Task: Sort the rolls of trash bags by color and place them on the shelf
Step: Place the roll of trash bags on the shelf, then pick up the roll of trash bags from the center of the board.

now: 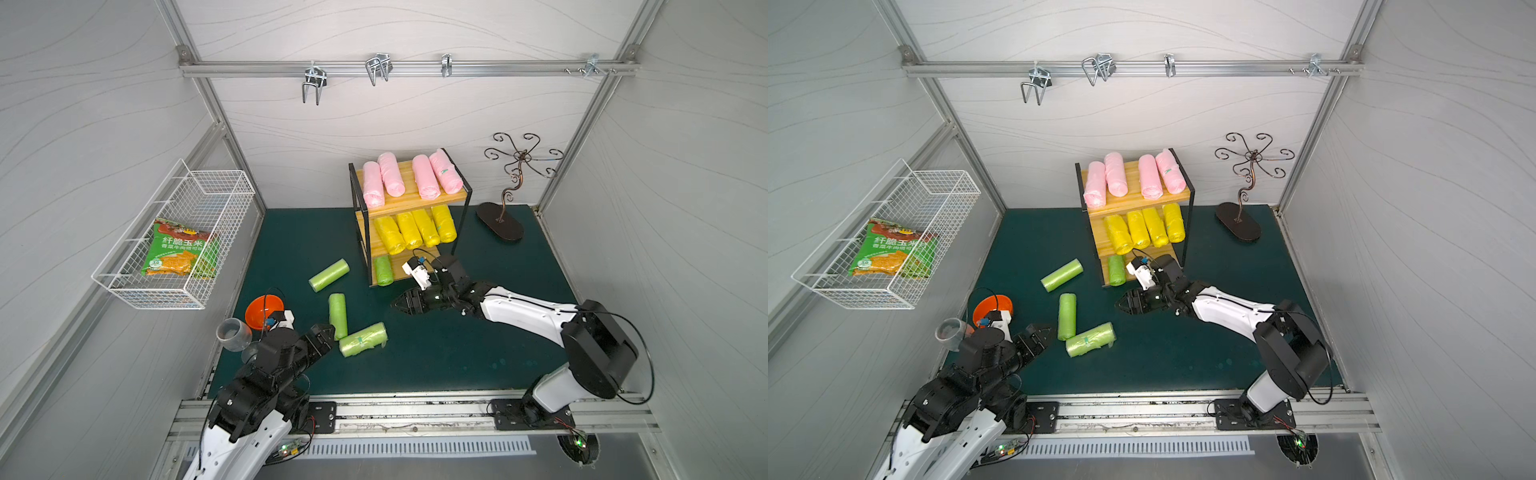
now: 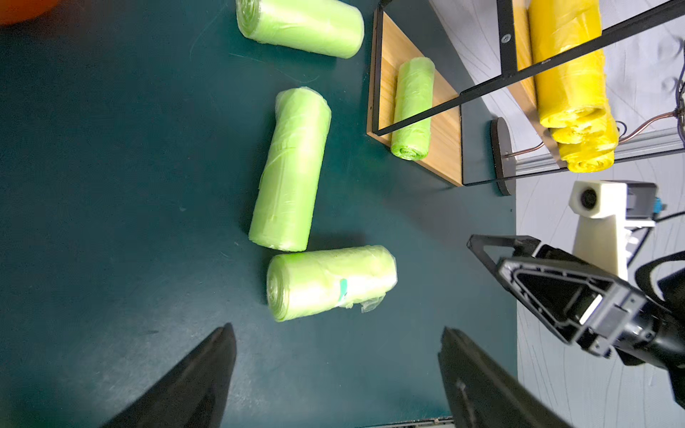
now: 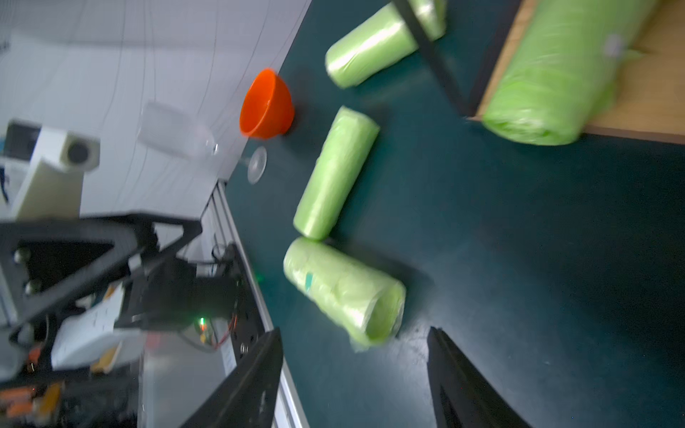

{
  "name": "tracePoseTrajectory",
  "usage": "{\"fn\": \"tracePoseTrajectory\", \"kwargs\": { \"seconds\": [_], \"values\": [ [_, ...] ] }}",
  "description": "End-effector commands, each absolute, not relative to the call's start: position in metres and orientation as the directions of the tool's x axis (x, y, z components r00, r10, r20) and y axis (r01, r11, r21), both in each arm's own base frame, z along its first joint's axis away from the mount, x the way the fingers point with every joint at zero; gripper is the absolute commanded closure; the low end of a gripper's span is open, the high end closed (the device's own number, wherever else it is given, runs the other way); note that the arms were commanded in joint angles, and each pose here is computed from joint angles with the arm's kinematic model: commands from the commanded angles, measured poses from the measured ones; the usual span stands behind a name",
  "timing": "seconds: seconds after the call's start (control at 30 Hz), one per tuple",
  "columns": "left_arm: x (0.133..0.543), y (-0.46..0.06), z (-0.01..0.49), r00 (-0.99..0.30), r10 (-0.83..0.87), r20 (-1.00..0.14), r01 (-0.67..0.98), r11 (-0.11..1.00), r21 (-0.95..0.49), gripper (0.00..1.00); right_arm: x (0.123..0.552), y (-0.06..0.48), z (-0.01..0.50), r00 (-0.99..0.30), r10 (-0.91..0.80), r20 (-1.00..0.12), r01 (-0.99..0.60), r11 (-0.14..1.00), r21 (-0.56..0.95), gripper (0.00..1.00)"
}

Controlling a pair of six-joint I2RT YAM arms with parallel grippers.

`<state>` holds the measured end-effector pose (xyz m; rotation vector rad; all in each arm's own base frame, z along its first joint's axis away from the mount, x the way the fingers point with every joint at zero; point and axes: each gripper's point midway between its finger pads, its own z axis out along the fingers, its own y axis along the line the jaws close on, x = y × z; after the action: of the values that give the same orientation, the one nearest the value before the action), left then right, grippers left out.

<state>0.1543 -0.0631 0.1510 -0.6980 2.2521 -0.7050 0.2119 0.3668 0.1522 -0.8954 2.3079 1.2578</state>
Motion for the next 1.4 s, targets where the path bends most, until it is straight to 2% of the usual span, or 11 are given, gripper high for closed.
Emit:
{"fn": "tracePoseTrajectory", "kwargs": {
  "seconds": [0.0, 0.17, 0.3, 0.43, 0.63, 0.8, 1.1, 1.37],
  "values": [
    [0.158, -0.061, 0.163, -0.599, -0.656, -0.458, -0.258, 0.7, -0.666, 0.08, 0.16, 0.353, 0.149, -0.554, -0.603, -0.574, -0.816, 0.259, 0.516, 0.33],
    [0.154, -0.056, 0.17, -0.576, -0.672, -0.466, -0.253, 0.688, -0.68, 0.08, 0.137, 0.36, 0.143, -0.288, -0.691, -0.663, -0.941, 0.077, 0.329, 0.29],
    [0.151, -0.051, 0.179, -0.55, -0.685, -0.477, -0.246, 0.679, -0.692, 0.08, 0.119, 0.373, 0.136, -0.085, -0.717, -0.692, -0.973, -0.089, 0.212, 0.22],
    [0.148, -0.048, 0.183, -0.534, -0.693, -0.484, -0.244, 0.675, -0.697, 0.08, 0.125, 0.39, 0.132, -0.034, -0.729, -0.684, -0.973, -0.131, 0.189, 0.22],
    [0.148, -0.046, 0.184, -0.527, -0.697, -0.486, -0.246, 0.673, -0.698, 0.07, 0.133, 0.406, 0.096, 0.124, -0.818, -0.562, -0.971, -0.217, 0.101, 0.24],
    [0.148, -0.045, 0.183, -0.522, -0.701, -0.486, -0.249, 0.67, -0.699, 0.07, 0.135, 0.414, 0.079, 0.167, -0.823, -0.542, -0.963, -0.255, 0.09, 0.24],
    [0.148, -0.045, 0.181, -0.52, -0.704, -0.484, -0.254, 0.668, -0.699, 0.07, 0.149, 0.421, 0.048, 0.169, -0.856, -0.488, -0.97, -0.233, 0.073, 0.27],
    [0.148, -0.045, 0.18, -0.521, -0.704, -0.484, -0.256, 0.669, -0.698, 0.07, 0.157, 0.424, 0.059, 0.206, -0.858, -0.471, -0.974, -0.228, -0.011, 0.28]
  ]
}}
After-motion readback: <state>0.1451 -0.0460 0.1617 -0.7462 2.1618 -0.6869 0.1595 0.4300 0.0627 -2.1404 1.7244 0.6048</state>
